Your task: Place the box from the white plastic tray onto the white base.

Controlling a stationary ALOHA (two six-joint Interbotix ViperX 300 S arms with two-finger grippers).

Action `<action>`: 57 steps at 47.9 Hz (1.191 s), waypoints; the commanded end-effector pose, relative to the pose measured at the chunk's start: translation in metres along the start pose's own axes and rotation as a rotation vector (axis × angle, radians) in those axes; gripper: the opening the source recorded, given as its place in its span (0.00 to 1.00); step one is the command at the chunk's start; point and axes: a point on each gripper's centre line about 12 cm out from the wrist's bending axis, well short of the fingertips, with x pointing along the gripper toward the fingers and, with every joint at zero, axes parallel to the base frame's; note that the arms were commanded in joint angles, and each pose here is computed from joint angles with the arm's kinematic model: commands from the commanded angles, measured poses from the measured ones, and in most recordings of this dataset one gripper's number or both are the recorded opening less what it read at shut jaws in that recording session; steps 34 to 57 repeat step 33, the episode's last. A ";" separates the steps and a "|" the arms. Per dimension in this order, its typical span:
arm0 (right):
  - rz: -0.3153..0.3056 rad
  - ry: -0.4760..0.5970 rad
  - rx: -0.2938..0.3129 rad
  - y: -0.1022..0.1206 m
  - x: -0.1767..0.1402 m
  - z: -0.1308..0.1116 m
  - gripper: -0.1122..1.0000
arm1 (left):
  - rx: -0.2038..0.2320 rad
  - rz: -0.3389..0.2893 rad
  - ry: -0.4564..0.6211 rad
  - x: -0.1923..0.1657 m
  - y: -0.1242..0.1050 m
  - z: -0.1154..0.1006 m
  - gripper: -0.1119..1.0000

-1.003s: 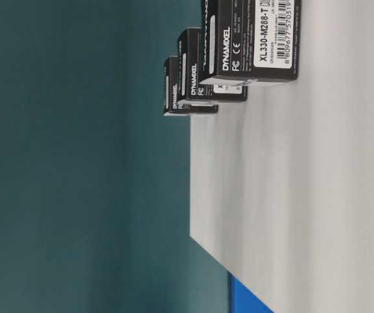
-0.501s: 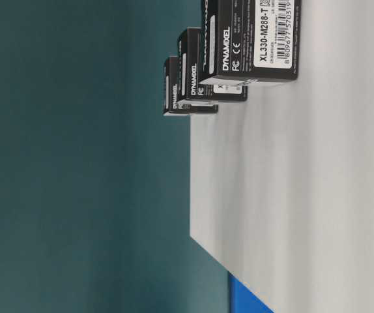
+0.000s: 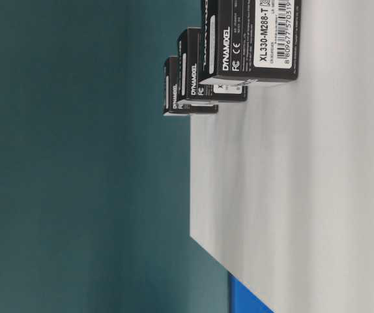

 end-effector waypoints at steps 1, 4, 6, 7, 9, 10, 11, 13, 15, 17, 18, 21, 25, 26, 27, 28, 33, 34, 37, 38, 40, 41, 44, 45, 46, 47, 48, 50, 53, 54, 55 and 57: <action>0.008 -0.005 0.001 0.001 0.000 0.001 0.98 | 0.000 -0.003 -0.023 0.001 -0.001 0.009 0.04; 0.008 -0.003 -0.001 0.001 0.001 0.000 0.98 | -0.001 -0.003 -0.021 0.001 -0.001 0.009 0.04; 0.010 -0.003 -0.002 0.002 0.000 0.001 0.98 | 0.000 -0.003 -0.024 0.001 -0.001 0.009 0.04; 0.009 -0.002 -0.002 0.001 0.001 0.000 0.98 | 0.000 -0.003 -0.023 0.001 -0.001 0.009 0.04; 0.012 -0.003 -0.003 0.002 0.001 0.000 0.98 | -0.001 -0.003 -0.024 0.000 -0.001 0.009 0.04; 0.014 -0.001 -0.003 0.002 0.001 0.000 0.98 | 0.000 -0.003 -0.024 0.000 -0.001 0.009 0.04; 0.014 -0.001 -0.003 0.002 0.001 0.000 0.98 | -0.001 -0.003 -0.026 0.000 -0.001 0.009 0.04; 0.017 -0.001 -0.004 0.003 0.001 0.000 0.98 | 0.000 -0.003 -0.024 0.000 -0.001 0.009 0.04; 0.018 0.001 -0.005 0.003 0.001 0.000 0.98 | -0.001 -0.003 -0.024 0.000 -0.001 0.009 0.04; 0.018 0.001 -0.005 0.003 0.001 0.000 0.98 | 0.000 -0.003 -0.024 0.000 -0.001 0.009 0.04; 0.019 0.001 -0.005 0.003 0.001 0.000 0.98 | 0.000 -0.003 -0.023 0.000 -0.001 0.008 0.04; 0.023 -0.004 -0.006 0.004 0.001 0.001 0.98 | 0.000 -0.003 -0.020 0.000 -0.001 0.007 0.04; 0.024 -0.007 -0.008 0.004 0.001 0.001 0.98 | 0.000 -0.003 -0.017 0.000 -0.001 0.006 0.04; 0.024 -0.006 -0.007 0.004 0.001 0.001 0.98 | -0.001 -0.003 -0.017 0.000 -0.001 0.006 0.04; 0.024 -0.006 -0.007 0.004 0.001 0.001 0.98 | 0.000 -0.003 -0.015 0.000 -0.001 0.005 0.04; 0.024 -0.006 -0.007 0.004 0.001 0.001 0.98 | -0.003 -0.003 -0.017 0.000 -0.001 0.005 0.04; 0.024 -0.004 -0.001 0.004 0.001 0.000 0.98 | -0.017 -0.006 -0.012 0.000 -0.001 0.004 0.04; 0.024 -0.004 -0.001 0.004 0.001 0.000 0.98 | -0.017 -0.006 -0.012 0.000 -0.001 0.004 0.04; 0.024 -0.004 -0.001 0.004 0.001 0.000 0.98 | -0.017 -0.006 -0.012 0.000 -0.001 0.004 0.04; 0.024 -0.004 -0.001 0.004 0.001 0.000 0.98 | -0.017 -0.006 -0.012 0.000 -0.001 0.004 0.04; 0.024 -0.004 -0.001 0.004 0.001 0.000 0.98 | -0.017 -0.006 -0.012 0.000 -0.001 0.004 0.04; 0.024 -0.004 -0.001 0.004 0.001 0.000 0.98 | -0.017 -0.006 -0.012 0.000 -0.001 0.004 0.04; 0.024 -0.004 -0.001 0.004 0.001 0.000 0.98 | -0.017 -0.006 -0.012 0.000 -0.001 0.004 0.04; 0.024 -0.004 -0.001 0.004 0.001 0.000 0.98 | -0.017 -0.006 -0.012 0.000 -0.001 0.004 0.04; 0.024 -0.004 -0.001 0.004 0.001 0.000 0.98 | -0.017 -0.006 -0.012 0.000 -0.001 0.004 0.04; 0.024 -0.004 -0.001 0.004 0.001 0.000 0.98 | -0.017 -0.006 -0.012 0.000 -0.001 0.004 0.04; 0.024 -0.004 -0.001 0.004 0.001 0.000 0.98 | -0.017 -0.006 -0.012 0.000 -0.001 0.004 0.04; 0.024 -0.004 -0.001 0.004 0.001 0.000 0.98 | -0.017 -0.006 -0.012 0.000 -0.001 0.004 0.04; 0.024 -0.004 -0.001 0.004 0.001 0.000 0.98 | -0.017 -0.006 -0.012 0.000 -0.001 0.004 0.04; 0.024 -0.004 -0.001 0.004 0.001 0.000 0.98 | -0.017 -0.006 -0.012 0.000 -0.001 0.004 0.04; 0.024 -0.004 -0.001 0.004 0.001 0.000 0.98 | -0.017 -0.006 -0.012 0.000 -0.001 0.004 0.04; 0.024 -0.004 -0.001 0.004 0.001 0.000 0.98 | -0.017 -0.006 -0.012 0.000 -0.001 0.004 0.04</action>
